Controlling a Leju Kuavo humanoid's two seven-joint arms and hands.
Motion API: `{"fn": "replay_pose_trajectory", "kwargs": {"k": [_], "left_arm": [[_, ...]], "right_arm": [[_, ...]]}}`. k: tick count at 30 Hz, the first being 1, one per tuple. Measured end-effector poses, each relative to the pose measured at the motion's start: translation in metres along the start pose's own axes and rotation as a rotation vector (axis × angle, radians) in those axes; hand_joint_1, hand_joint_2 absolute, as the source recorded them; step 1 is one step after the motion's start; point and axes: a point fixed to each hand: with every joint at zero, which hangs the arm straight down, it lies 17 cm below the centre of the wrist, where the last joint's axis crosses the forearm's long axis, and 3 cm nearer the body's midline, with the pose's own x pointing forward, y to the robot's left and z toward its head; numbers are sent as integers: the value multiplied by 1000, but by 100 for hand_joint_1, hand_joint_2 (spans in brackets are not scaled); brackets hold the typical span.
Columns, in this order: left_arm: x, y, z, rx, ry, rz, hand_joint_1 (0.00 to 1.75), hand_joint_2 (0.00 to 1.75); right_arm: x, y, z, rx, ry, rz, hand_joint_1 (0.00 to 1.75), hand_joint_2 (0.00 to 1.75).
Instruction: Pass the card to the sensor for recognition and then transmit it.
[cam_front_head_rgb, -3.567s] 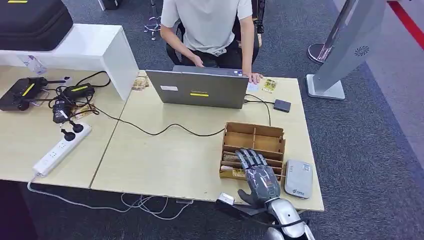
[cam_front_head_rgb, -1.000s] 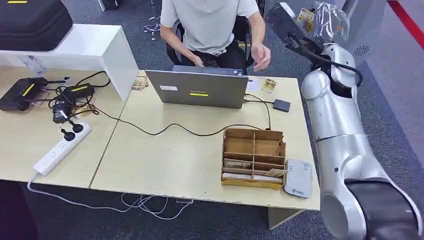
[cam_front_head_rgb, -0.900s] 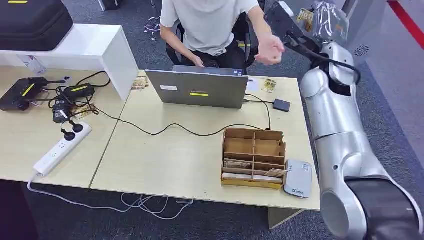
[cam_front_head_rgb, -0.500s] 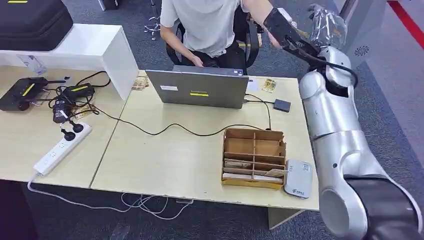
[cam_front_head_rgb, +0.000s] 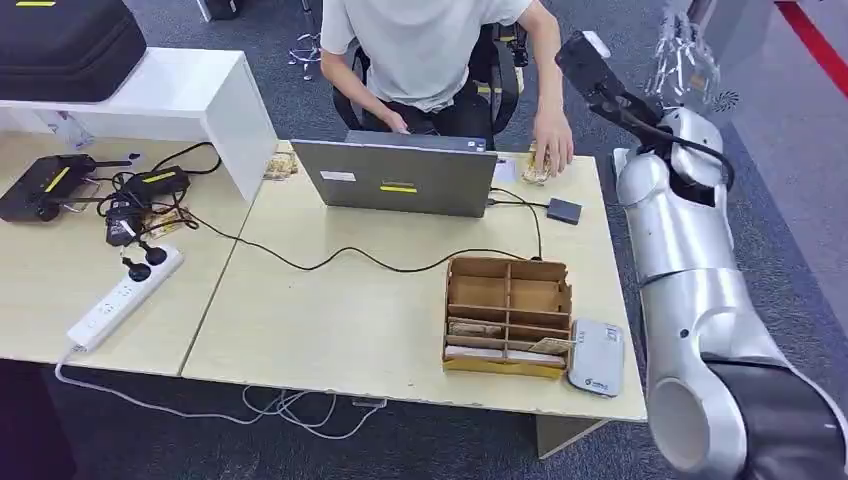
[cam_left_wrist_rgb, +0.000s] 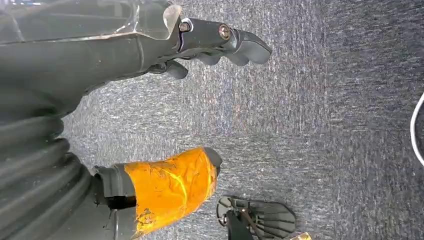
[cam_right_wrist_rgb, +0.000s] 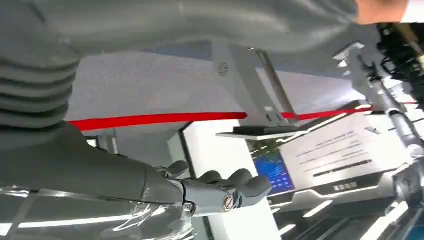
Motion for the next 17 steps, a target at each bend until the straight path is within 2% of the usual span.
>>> {"fn": "replay_pose_trajectory", "kwargs": {"k": [1,4,7,10,14,17], "left_arm": [[0,0,0,0,0,0,0,175],[-2,1,0,4,5,18,0,175],[-3,2,0,10,11,41,0,175],[-9,3,1,15,30,66,0,175],[-9,5,1,18,37,75,0,175],[-10,3,1,20,44,80,0,175]], "right_arm": [[-19,-2,-1,-7,29,0,0,175],[-86,-10,2,-33,130,5,0,175],[-178,-9,21,-55,272,-39,0,175],[-276,3,62,-70,408,-89,0,175],[-357,18,112,-64,567,-89,0,175],[-427,41,178,-35,691,-94,0,175]]}}
